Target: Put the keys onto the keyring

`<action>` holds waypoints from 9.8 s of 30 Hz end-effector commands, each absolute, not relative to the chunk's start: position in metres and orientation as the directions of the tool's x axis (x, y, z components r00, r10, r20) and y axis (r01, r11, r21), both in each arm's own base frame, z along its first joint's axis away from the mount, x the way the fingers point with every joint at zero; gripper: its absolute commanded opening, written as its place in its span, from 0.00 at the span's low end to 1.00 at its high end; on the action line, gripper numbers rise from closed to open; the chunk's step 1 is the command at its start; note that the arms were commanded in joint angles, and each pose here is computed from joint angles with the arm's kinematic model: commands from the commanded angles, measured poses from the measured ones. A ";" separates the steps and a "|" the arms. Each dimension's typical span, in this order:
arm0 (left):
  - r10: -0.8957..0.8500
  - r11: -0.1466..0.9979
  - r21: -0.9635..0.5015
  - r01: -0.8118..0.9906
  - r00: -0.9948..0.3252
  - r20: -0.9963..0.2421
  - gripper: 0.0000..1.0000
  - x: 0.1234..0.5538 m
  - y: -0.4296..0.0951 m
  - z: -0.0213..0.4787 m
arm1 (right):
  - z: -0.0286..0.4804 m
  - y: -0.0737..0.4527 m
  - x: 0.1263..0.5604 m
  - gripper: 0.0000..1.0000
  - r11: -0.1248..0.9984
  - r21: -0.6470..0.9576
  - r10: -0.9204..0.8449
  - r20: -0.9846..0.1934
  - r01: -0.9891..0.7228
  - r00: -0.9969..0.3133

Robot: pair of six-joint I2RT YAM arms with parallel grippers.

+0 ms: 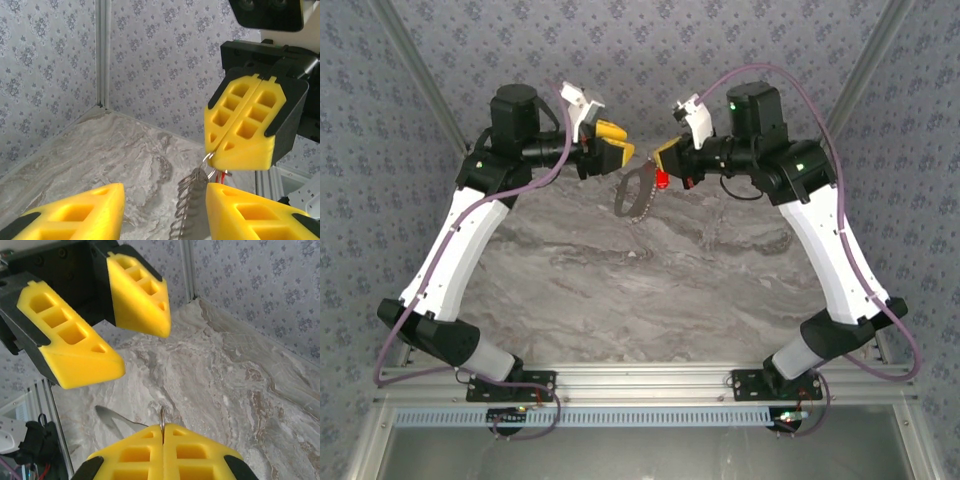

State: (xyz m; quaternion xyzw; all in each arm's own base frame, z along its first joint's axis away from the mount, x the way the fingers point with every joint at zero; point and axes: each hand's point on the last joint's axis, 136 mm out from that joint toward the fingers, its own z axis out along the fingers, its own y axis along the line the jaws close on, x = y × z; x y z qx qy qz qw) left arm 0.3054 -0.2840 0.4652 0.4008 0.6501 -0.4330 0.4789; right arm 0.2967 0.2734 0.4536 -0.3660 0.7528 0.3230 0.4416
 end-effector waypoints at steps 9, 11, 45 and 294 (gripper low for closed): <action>0.118 0.175 -0.218 0.960 -0.240 -0.964 0.46 0.281 -0.289 0.471 | 0.462 0.287 0.283 0.00 0.455 0.163 -0.284 -0.905 -0.875 -0.316; 0.122 0.168 -0.228 0.959 -0.250 -0.961 0.46 0.281 -0.290 0.469 | 0.465 0.289 0.282 0.00 0.444 0.172 -0.274 -0.909 -0.879 -0.316; 0.120 -0.003 -0.277 0.961 -0.274 -0.954 0.13 0.271 -0.312 0.477 | 0.481 0.293 0.288 0.00 0.356 0.263 -0.177 -0.923 -0.897 -0.340; 0.039 0.217 -0.135 0.967 -0.147 -0.988 0.49 0.289 -0.276 0.505 | 0.475 0.268 0.303 0.00 0.413 0.295 -0.184 -0.899 -0.862 -0.396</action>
